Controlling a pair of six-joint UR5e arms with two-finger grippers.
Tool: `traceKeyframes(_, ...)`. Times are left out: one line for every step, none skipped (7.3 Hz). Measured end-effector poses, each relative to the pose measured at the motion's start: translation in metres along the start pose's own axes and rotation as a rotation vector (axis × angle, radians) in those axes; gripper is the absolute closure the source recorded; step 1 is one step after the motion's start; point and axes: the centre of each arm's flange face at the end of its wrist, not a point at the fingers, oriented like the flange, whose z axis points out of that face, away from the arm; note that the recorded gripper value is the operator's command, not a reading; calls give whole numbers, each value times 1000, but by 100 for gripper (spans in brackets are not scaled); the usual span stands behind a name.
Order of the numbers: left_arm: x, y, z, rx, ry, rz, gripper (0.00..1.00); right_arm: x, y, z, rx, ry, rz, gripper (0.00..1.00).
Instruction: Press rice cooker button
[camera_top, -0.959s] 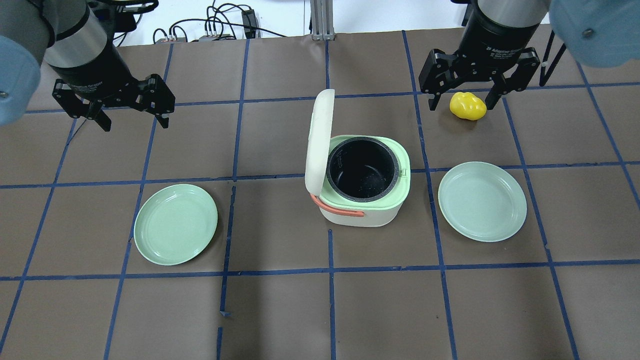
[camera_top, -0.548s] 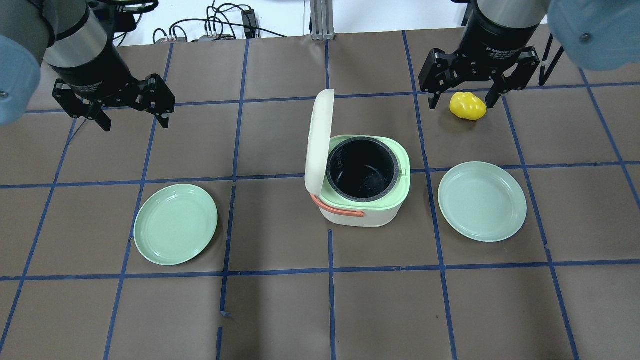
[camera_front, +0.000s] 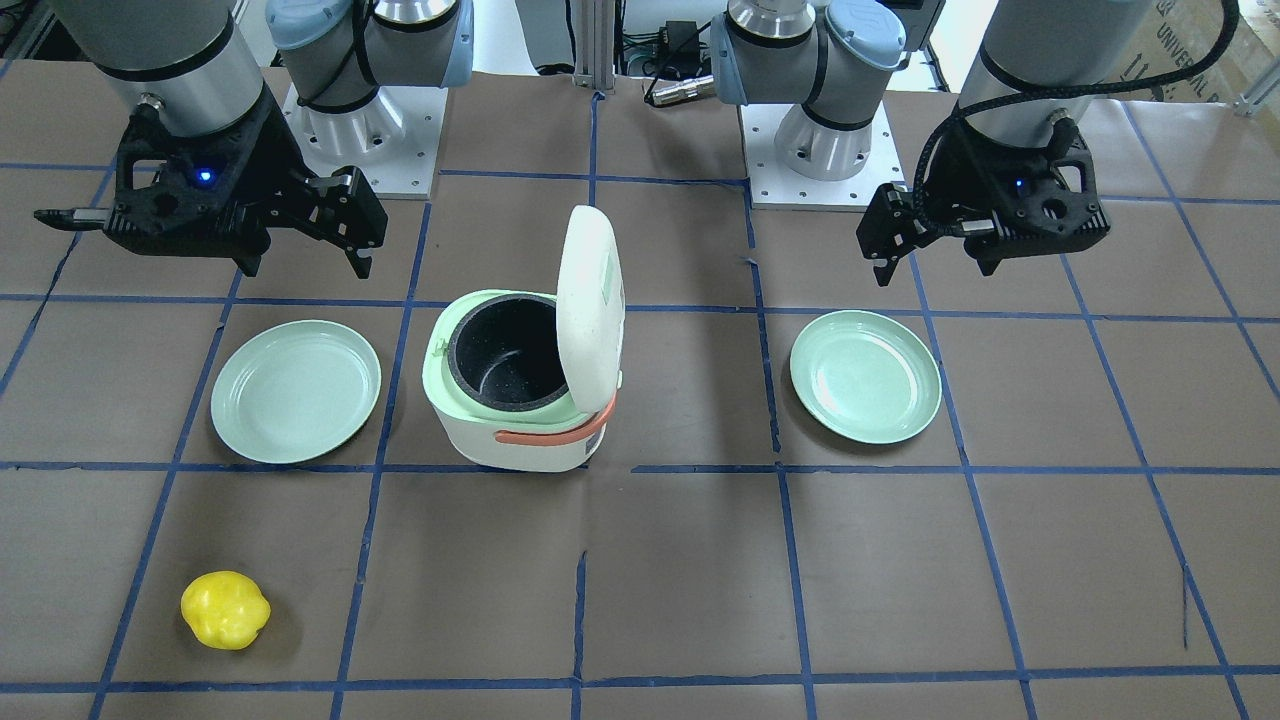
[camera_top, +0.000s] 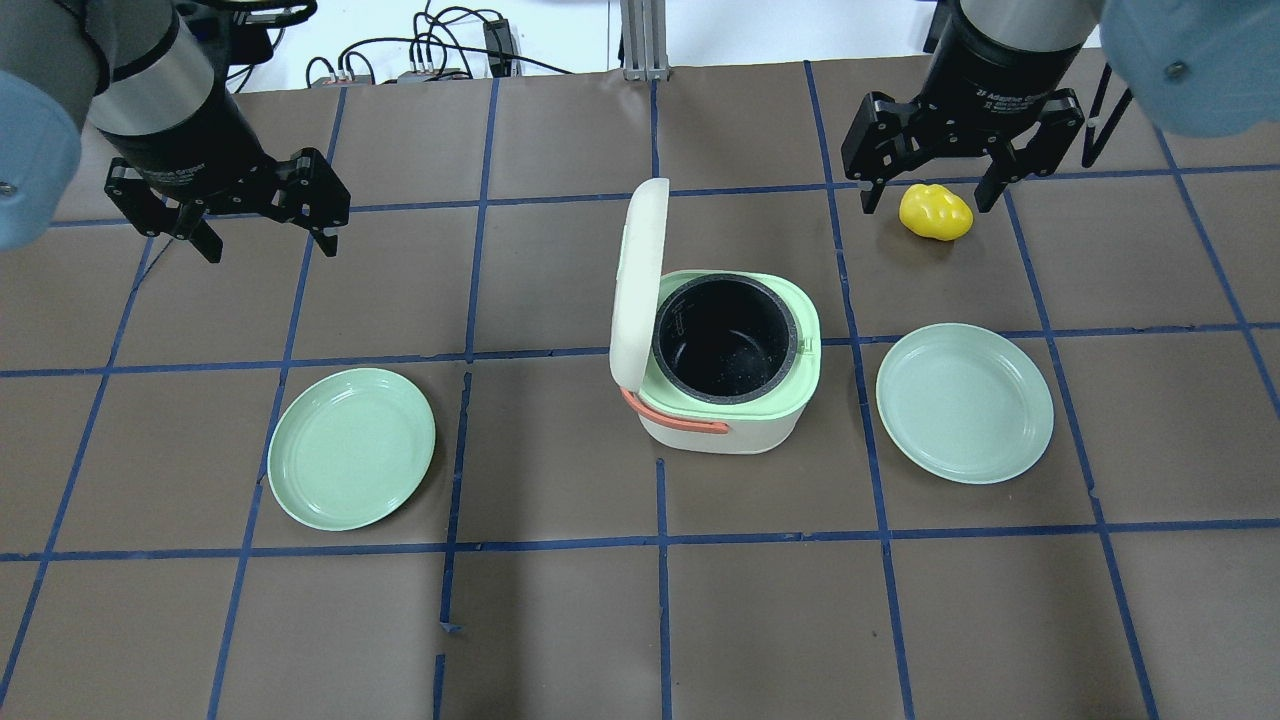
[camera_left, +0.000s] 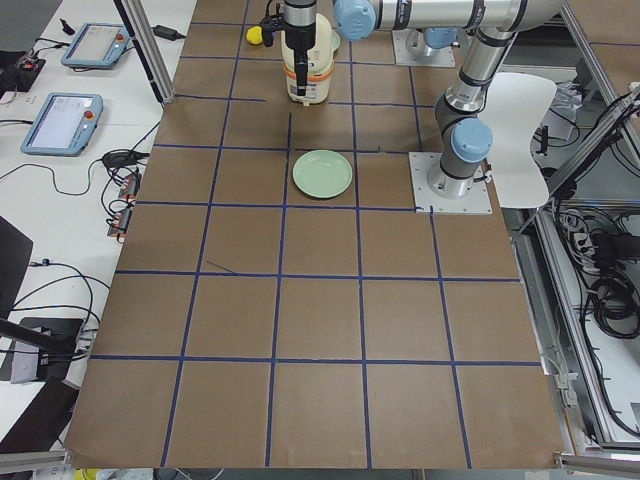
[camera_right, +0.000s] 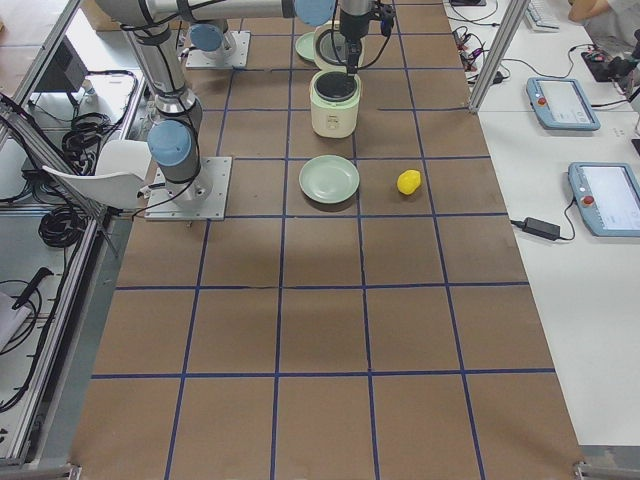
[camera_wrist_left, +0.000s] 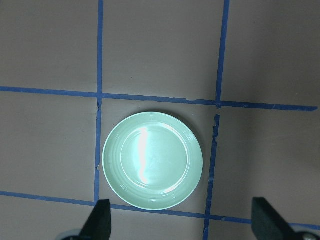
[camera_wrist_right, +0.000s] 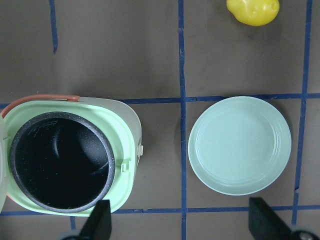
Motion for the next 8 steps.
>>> traceKeyframes(0, 0, 0, 0, 0, 0, 0, 1, 0, 0, 1, 6, 0, 4)
traceKeyframes(0, 0, 0, 0, 0, 0, 0, 0, 0, -1, 1, 8, 2, 4)
traceKeyframes(0, 0, 0, 0, 0, 0, 0, 0, 1, -1, 1, 8, 4, 4)
traceKeyframes(0, 0, 0, 0, 0, 0, 0, 0, 1, -1, 1, 7, 5, 4)
traceKeyframes(0, 0, 0, -1, 0, 0, 0, -1, 1, -1, 1, 5, 6, 4)
traceKeyframes(0, 0, 1, -1, 0, 0, 0, -1, 1, -1, 1, 2, 6, 4)
traceKeyframes(0, 0, 1, -2, 0, 0, 0, -1, 1, -1, 0, 0, 6, 3)
traceKeyframes(0, 0, 1, -2, 0, 0, 0, -1, 1, -1, 0, -1, 6, 3)
